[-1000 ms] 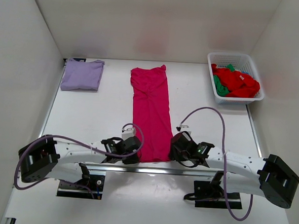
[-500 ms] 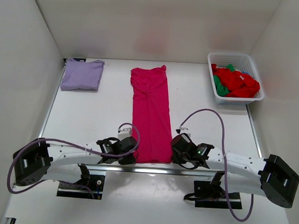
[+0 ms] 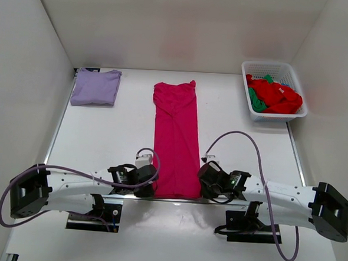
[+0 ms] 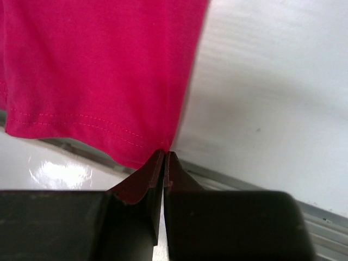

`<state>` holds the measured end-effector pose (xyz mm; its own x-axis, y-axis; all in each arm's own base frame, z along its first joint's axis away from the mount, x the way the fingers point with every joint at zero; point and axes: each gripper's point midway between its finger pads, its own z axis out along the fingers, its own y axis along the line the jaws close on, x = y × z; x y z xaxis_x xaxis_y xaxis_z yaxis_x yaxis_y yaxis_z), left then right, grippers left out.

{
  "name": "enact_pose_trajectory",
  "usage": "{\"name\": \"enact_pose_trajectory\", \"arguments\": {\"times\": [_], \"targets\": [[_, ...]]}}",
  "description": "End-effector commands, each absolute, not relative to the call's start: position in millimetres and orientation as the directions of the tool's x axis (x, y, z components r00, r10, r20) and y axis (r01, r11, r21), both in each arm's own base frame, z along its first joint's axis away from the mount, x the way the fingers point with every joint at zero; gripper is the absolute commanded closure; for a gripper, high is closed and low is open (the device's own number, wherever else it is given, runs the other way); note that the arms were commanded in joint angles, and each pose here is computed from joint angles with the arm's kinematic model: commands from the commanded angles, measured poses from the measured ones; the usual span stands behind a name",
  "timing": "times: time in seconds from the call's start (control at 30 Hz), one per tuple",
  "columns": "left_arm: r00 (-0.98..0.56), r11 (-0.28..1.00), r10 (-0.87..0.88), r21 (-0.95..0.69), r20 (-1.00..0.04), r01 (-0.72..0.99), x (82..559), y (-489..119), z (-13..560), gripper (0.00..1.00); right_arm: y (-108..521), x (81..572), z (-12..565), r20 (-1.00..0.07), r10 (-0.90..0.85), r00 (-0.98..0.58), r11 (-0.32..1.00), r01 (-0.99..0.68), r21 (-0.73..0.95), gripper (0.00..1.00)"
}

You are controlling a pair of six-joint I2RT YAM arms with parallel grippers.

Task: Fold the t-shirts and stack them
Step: Grab the bottom of the folded rectangular tshirt with both arms

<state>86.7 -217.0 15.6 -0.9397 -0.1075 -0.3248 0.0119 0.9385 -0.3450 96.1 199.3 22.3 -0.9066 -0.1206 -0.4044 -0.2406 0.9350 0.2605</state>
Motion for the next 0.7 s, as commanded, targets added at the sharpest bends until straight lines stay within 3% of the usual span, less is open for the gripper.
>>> {"name": "enact_pose_trajectory", "arguments": {"times": [0.0, 0.13, 0.17, 0.27, 0.67], "targets": [[-0.943, 0.928, -0.103, -0.372, -0.318, 0.024, 81.1, -221.3, 31.5, 1.0, 208.0, 88.9, 33.2, -0.392, -0.128, -0.911, 0.931, -0.246, 0.268, 1.0], [-0.93, 0.923, -0.125, -0.384, -0.346, 0.019, 91.1, -221.2, 43.9, 1.0, 211.3, 91.9, 41.4, -0.408, -0.119, -0.905, 0.929, -0.247, 0.275, 0.98], [-0.932, 0.923, -0.117, -0.385, -0.343, 0.026, 90.4, -221.4, 43.6, 1.0, 209.5, 91.9, 39.2, -0.404, -0.111, -0.908, 0.931, -0.237, 0.277, 0.86], [-0.939, 0.923, -0.126, -0.385, -0.32, 0.007, 87.2, -217.1, 33.4, 1.0, 208.5, 93.0, 36.5, -0.395, -0.068, -0.916, 0.928, -0.203, 0.311, 0.65], [-0.942, 0.921, -0.116, -0.389, -0.315, 0.016, 83.3, -223.3, 33.0, 1.0, 221.9, 86.8, 28.9, -0.352, -0.042, -0.935, 0.935, -0.161, 0.316, 0.44]]}}
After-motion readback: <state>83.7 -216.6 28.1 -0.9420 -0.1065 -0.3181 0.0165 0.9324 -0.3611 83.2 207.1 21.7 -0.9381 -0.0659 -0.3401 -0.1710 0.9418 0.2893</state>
